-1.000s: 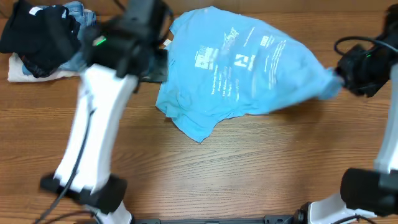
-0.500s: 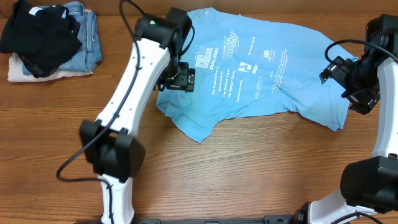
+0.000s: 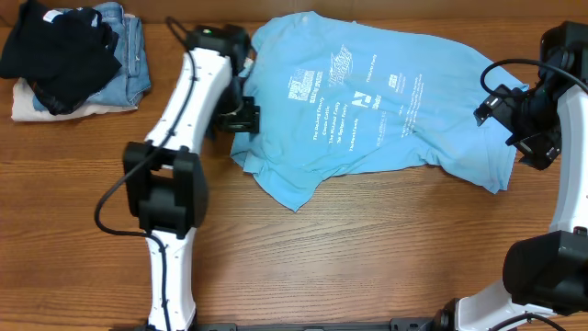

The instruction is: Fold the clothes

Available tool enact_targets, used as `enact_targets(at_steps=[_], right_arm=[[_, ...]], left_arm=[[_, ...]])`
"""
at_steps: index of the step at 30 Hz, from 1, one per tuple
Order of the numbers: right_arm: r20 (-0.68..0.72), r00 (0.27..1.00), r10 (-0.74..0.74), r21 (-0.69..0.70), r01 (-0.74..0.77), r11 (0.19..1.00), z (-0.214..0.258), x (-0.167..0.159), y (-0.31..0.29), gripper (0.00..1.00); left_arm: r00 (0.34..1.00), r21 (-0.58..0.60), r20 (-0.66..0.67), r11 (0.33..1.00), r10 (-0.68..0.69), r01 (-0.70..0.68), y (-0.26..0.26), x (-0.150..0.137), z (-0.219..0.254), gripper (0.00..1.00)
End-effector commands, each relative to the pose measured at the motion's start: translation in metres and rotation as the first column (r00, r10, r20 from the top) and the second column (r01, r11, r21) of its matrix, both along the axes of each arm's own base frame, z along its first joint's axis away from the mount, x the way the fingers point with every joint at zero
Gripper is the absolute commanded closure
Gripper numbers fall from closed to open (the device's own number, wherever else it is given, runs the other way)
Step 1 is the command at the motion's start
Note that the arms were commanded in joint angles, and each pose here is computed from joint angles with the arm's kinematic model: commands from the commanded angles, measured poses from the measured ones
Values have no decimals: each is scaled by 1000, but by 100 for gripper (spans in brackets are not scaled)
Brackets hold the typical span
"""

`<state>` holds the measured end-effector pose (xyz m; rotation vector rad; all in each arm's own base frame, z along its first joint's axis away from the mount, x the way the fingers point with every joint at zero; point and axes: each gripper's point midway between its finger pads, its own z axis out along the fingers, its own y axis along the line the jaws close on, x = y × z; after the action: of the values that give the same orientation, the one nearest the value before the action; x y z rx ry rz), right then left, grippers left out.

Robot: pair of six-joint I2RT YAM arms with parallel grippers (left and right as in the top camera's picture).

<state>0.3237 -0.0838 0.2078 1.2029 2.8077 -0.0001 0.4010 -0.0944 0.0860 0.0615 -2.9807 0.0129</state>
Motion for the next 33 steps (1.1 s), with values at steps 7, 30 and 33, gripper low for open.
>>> enact_targets(at_steps=[7,30,33], right_arm=[[12,1000,6,-13,-6,1000,0,4,-1,0],[21,1000,6,-16,-6,1000,-2,7,-2,0],[19,1000,6,-15,-6,1000,-3,7,-2,0]], left_arm=[[994,-115,-103,993,-32,20,-22,-21,-26,41],[991,-145,-122,989,-59,41,-30,-33,-72,96],[988,-137,-141,990,-57,38,-28,-38,-69,96]])
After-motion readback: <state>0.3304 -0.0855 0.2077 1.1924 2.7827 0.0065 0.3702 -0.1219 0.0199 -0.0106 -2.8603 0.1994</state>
